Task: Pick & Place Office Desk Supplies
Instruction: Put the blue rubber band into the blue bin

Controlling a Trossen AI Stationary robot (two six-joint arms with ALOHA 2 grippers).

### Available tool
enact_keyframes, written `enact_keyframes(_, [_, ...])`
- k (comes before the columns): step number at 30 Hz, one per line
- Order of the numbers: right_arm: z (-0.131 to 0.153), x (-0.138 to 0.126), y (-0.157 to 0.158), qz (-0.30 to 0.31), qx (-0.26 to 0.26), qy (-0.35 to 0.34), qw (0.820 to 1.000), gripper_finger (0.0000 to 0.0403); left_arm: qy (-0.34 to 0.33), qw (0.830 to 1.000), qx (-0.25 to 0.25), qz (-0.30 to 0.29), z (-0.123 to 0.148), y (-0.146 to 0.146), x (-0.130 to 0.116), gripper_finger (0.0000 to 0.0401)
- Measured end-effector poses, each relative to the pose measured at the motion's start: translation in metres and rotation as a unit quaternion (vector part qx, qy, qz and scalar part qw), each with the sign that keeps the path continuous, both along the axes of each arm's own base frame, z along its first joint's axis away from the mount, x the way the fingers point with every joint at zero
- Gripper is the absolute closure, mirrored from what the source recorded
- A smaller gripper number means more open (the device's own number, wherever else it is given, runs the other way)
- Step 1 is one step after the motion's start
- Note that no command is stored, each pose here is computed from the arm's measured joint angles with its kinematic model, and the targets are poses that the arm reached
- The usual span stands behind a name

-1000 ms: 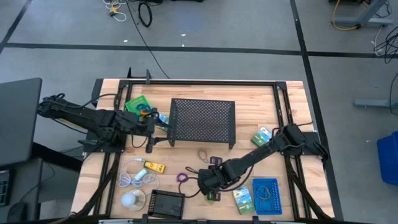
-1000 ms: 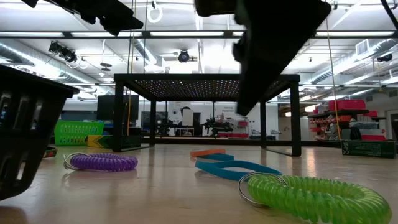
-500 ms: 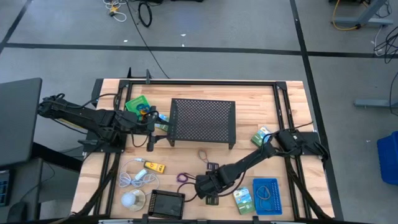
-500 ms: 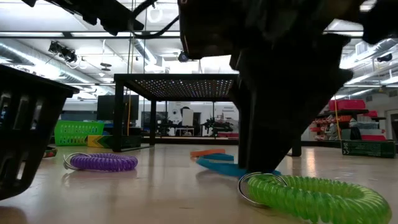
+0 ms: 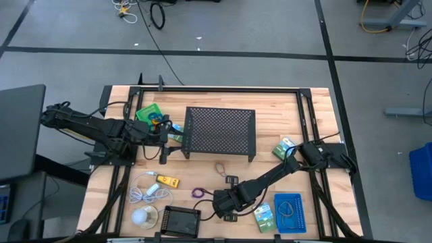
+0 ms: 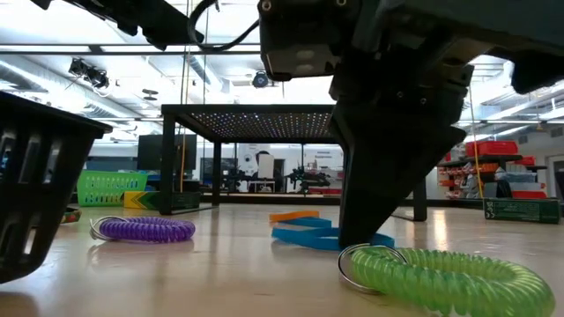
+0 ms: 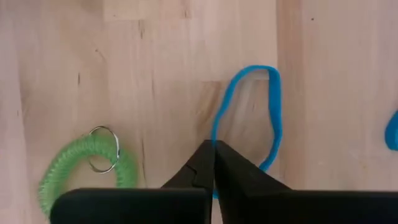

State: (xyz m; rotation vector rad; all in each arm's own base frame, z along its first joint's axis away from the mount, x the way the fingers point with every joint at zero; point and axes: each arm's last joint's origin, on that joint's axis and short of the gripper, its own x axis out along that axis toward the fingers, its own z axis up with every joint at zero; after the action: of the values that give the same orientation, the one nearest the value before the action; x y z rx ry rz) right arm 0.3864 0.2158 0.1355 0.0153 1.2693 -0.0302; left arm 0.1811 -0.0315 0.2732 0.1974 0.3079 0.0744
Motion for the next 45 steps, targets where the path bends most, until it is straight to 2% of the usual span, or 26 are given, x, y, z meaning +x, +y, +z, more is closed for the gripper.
enact_keyframes(13, [0.012, -0.018, 0.01, -0.025, -0.048, 0.033, 0.998, 0.0401, 0.0, 1.0, 0.0, 0.0, 0.0, 0.0, 0.0, 0.0172])
enact_keyframes(22, [0.048, -0.03, 0.023, -0.056, -0.107, 0.034, 0.992, 0.0402, 0.001, 1.0, 0.0, -0.001, 0.0, 0.0, 0.0, 0.0172])
enact_keyframes(31, [0.093, -0.063, 0.035, -0.124, -0.16, 0.095, 0.975, 0.0403, 0.001, 1.0, -0.001, -0.004, 0.0, 0.0, 0.0, 0.0172])
enact_keyframes(37, [0.106, -0.081, 0.051, -0.16, -0.111, 0.114, 0.974, 0.0403, 0.001, 1.0, -0.001, -0.004, 0.0, 0.0, 0.0, 0.0172])
enact_keyframes(45, [0.107, -0.1, 0.071, -0.204, -0.081, 0.123, 0.968, 0.0403, 0.001, 1.0, -0.001, -0.004, 0.0, 0.0, 0.0, 0.0172])
